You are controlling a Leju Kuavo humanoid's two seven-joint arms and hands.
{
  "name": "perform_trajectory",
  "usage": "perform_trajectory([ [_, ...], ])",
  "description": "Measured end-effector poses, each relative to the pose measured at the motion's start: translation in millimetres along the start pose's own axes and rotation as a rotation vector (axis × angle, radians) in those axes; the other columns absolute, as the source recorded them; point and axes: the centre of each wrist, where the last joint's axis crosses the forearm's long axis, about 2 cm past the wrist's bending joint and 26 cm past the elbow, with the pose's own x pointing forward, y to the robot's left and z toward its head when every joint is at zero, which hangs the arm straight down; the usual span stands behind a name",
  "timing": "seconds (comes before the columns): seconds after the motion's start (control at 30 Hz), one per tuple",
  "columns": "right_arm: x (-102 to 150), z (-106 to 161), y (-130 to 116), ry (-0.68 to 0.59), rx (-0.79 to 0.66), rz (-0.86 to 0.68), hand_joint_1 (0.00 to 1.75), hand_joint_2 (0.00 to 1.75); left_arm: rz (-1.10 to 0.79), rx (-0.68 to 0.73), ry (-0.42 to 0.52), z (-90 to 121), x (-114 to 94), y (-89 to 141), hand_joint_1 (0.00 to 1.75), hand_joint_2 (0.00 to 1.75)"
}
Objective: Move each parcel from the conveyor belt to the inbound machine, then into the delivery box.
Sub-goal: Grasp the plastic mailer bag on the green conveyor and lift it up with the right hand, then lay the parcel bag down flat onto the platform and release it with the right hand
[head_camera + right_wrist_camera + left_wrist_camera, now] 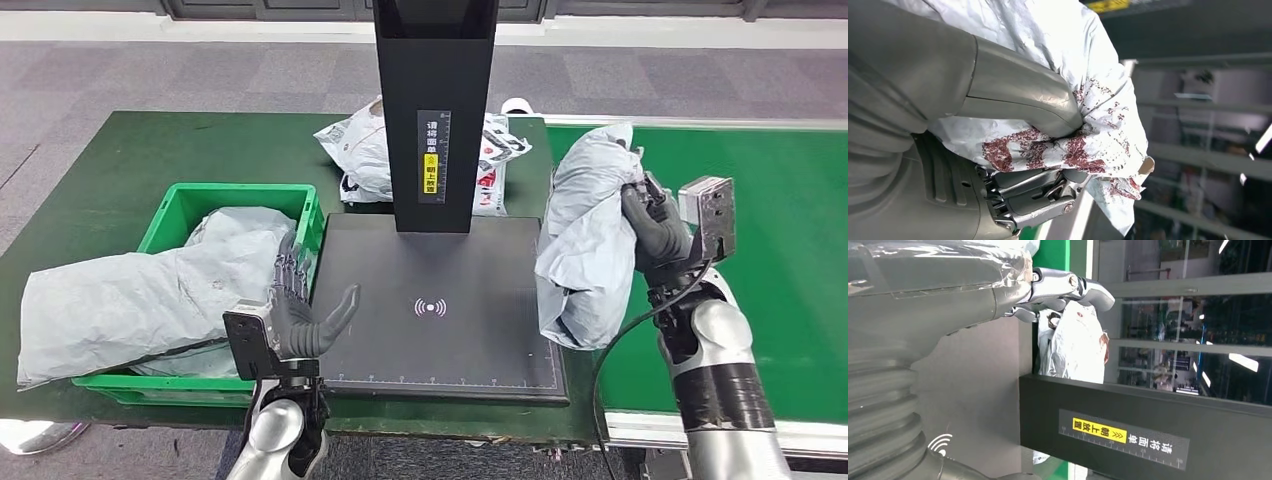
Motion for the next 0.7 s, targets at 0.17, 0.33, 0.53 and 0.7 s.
perform_trajectory([
  [0.17,6.2,-19.3,24.3,-0.035,-0.046,-0.041,1.75,1.75,-0.004,0.013,-0.009,-0.4,1.2,-2.2,0.0,1.75],
  [0.33,-1.8,-37.7,54.3,-0.004,-0.024,-0.112,1.75,1.75,-0.009,0.024,-0.017,-2.2,3.9,-4.8,0.0,1.75],
  [0.53,-21.7,-37.5,100.6,0.109,0.026,-0.14,1.75,1.75,-0.016,0.044,-0.01,-4.5,7.4,-4.8,0.0,1.75],
  [0.7,-37.5,-33.4,149.2,0.213,0.095,-0.148,1.75,1.75,-0.02,0.05,-0.011,-6.9,10.9,-4.6,0.0,1.75],
])
